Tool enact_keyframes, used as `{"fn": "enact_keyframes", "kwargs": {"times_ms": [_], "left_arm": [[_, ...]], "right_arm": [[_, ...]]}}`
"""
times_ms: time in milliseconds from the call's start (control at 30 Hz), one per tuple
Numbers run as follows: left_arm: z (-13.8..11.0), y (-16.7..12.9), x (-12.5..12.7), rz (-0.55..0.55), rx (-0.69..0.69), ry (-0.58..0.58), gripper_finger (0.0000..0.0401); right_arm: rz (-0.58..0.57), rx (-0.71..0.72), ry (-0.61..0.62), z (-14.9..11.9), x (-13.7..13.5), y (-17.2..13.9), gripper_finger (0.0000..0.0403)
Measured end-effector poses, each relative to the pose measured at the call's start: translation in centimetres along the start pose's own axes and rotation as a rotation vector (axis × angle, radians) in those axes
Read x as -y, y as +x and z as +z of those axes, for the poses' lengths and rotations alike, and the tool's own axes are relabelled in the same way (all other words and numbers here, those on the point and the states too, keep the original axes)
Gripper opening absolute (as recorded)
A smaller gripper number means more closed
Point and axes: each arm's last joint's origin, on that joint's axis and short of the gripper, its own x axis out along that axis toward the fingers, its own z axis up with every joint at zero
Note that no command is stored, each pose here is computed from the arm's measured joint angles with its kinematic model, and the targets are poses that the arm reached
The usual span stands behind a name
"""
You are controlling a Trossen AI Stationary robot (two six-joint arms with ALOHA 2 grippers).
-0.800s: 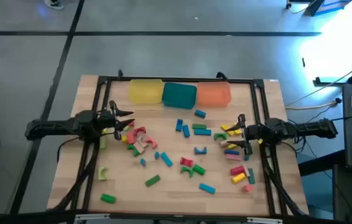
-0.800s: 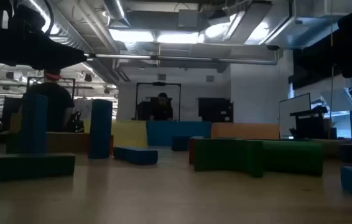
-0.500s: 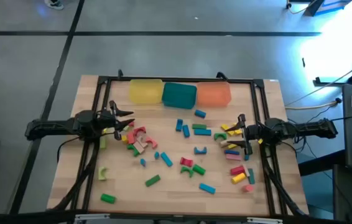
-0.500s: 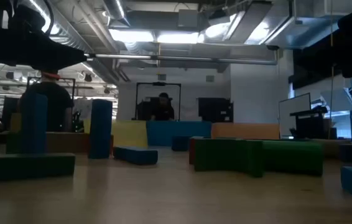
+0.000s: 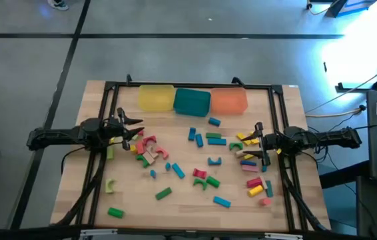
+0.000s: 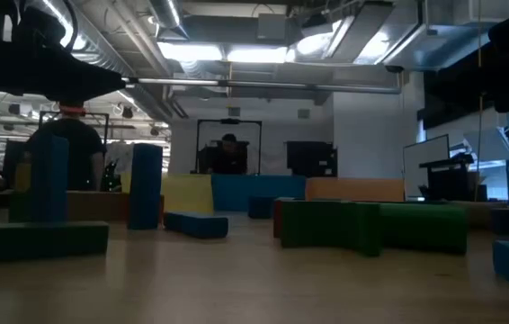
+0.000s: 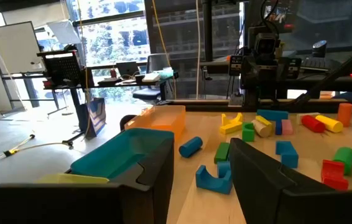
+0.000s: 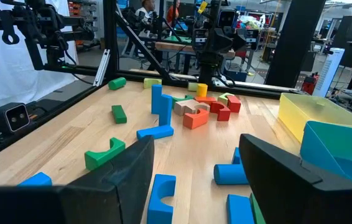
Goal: Sort blocks by size
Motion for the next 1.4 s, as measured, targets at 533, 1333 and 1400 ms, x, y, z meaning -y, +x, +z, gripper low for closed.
{"fn": "enact_keyframes", "kwargs": {"times_ms": [533,1333,1400], "left_arm": [[0.0,0.0,0.0,0.000,0.000,0.131,0.0134],[0.0,0.0,0.0,0.000,0.000,-0.135,0.0134],[0.0,0.0,0.0,0.000,0.000,-0.164,0.0134]], "right_arm": [[-0.043,-0.003,-0.002,0.0,0.1,0.0,0.0239],[-0.049,0.207,-0.003,2.0,0.3,-0.2,0.0239],[-0.094,0.228,0.002,2.2,0.4,-0.3,0.0239]]}}
